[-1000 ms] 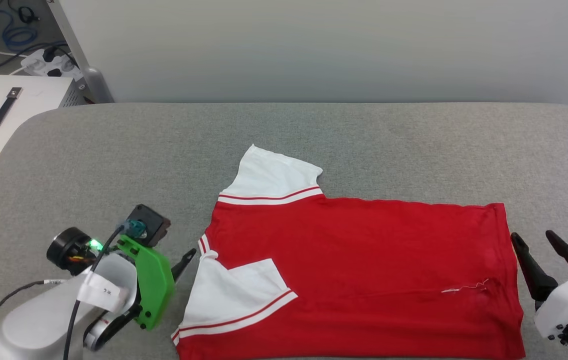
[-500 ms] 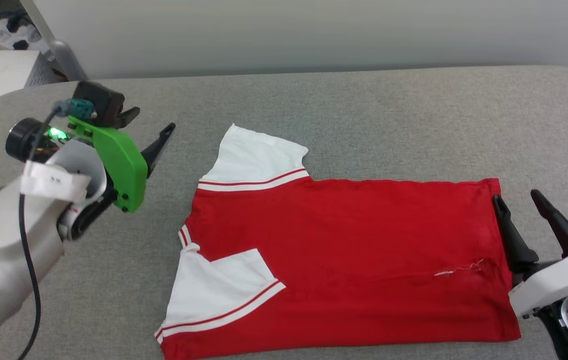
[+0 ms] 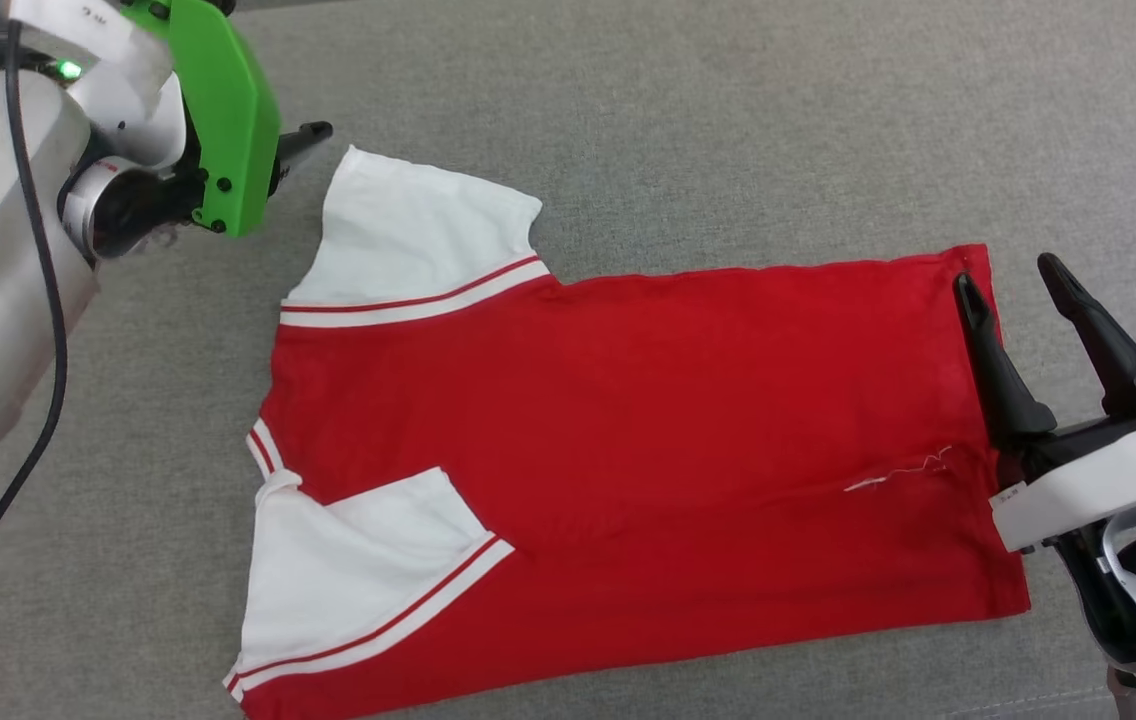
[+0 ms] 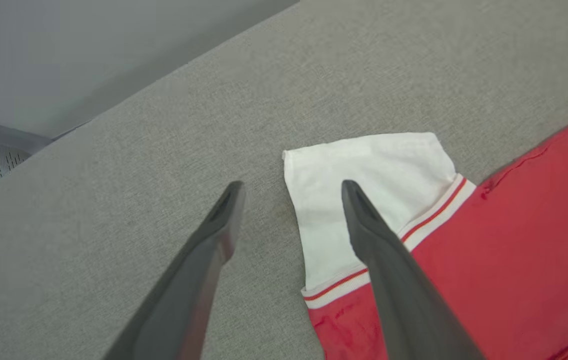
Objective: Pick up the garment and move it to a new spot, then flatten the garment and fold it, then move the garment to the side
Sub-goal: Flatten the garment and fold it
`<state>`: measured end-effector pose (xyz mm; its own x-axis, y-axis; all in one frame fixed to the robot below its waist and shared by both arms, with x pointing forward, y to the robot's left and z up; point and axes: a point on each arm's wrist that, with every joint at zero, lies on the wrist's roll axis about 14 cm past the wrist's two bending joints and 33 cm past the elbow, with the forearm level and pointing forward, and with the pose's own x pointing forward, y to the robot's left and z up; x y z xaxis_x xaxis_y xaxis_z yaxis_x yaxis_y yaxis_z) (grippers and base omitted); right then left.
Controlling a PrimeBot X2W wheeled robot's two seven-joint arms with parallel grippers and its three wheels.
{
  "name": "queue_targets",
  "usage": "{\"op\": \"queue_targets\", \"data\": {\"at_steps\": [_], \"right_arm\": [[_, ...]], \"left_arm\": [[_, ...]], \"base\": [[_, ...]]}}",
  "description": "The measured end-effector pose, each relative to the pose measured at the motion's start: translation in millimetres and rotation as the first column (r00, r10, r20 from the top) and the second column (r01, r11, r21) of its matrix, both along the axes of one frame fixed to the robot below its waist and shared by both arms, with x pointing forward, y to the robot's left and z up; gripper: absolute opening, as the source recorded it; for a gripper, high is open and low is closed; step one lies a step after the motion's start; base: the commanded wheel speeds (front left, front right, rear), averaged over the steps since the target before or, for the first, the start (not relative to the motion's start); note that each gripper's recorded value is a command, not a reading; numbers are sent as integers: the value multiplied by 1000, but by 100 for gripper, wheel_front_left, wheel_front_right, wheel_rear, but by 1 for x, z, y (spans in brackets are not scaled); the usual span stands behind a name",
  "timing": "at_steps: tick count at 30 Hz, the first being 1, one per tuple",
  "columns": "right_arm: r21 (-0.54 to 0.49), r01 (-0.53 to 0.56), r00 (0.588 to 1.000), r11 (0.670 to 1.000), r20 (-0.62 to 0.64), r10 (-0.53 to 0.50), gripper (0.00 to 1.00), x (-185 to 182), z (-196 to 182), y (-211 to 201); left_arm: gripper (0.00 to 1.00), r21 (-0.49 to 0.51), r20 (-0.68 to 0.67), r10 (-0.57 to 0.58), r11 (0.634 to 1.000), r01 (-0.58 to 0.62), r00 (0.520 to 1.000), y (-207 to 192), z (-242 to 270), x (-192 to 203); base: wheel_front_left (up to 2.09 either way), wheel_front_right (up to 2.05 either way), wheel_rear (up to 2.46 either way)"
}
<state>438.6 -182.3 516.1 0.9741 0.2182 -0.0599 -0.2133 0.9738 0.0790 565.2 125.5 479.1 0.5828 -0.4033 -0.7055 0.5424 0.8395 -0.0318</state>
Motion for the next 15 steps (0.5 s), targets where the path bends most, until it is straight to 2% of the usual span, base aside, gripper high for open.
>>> {"op": "queue_targets", "data": {"at_steps": [5, 15], "right_arm": [[-6, 5, 999, 1000, -34, -5, 100, 10, -18, -2], [-30, 31, 994, 999, -100, -34, 100, 18, -50, -14]], "left_arm": [[100, 52, -165, -3, 999, 12, 986, -8, -46, 8], [100, 93, -304, 0, 995, 29, 953, -19, -113, 19]], "base": [[0, 0, 0], [0, 0, 0]]}}
